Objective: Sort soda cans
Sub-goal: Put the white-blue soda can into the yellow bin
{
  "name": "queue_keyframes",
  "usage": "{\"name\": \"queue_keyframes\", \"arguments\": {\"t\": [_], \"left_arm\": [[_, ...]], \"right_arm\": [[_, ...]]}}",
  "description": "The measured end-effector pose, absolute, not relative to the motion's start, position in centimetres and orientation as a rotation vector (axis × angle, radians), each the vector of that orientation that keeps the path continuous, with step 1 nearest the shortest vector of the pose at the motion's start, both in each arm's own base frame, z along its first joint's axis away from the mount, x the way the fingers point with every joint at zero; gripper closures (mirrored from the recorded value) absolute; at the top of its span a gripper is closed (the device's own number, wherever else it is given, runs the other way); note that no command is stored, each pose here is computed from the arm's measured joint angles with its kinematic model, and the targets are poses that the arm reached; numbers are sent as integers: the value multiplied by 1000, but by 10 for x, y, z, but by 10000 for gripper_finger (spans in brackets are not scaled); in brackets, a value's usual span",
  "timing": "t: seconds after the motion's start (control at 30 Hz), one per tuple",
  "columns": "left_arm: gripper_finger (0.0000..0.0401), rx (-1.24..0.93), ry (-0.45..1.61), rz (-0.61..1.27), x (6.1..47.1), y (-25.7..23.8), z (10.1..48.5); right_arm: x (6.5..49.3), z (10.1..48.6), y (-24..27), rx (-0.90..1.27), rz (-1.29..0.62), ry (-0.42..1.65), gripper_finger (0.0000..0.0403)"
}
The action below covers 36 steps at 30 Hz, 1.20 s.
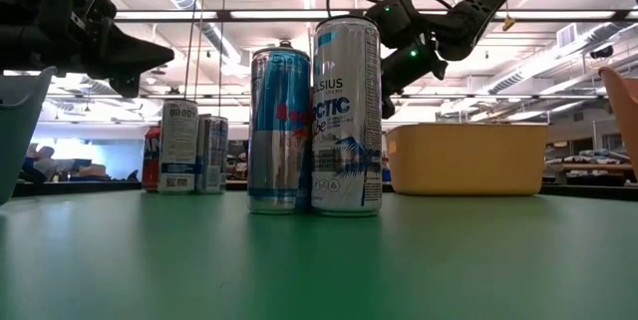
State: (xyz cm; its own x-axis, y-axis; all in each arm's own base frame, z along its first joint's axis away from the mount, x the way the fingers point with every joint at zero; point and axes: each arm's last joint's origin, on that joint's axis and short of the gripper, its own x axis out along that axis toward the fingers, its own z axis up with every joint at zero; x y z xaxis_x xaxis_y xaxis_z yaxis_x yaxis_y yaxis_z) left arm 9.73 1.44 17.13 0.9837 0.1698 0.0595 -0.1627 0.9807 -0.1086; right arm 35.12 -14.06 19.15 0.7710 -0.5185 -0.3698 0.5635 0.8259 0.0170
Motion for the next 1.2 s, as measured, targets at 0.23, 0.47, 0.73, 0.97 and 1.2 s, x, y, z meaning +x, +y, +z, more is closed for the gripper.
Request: {"name": "queue_keyframes", "arguments": {"t": [0.23,0.47,0.73,0.97,1.2], "left_arm": [[391,-105,-68,170,97,14,171],[391,-105,-69,170,97,14,171],[391,-106,-77,200,97,15,172],[391,-105,-86,199,97,15,173],[391,-105,-107,199,97,15,175]], "right_arm": [[350,197,-137,128,-572,350,163],[338,239,-116,116,-527,291,162],[281,317,-83,58,-582,213,163],[200,352,-77,18,-957,272,163],[153,333,-81,122,-1207,316,162]]}}
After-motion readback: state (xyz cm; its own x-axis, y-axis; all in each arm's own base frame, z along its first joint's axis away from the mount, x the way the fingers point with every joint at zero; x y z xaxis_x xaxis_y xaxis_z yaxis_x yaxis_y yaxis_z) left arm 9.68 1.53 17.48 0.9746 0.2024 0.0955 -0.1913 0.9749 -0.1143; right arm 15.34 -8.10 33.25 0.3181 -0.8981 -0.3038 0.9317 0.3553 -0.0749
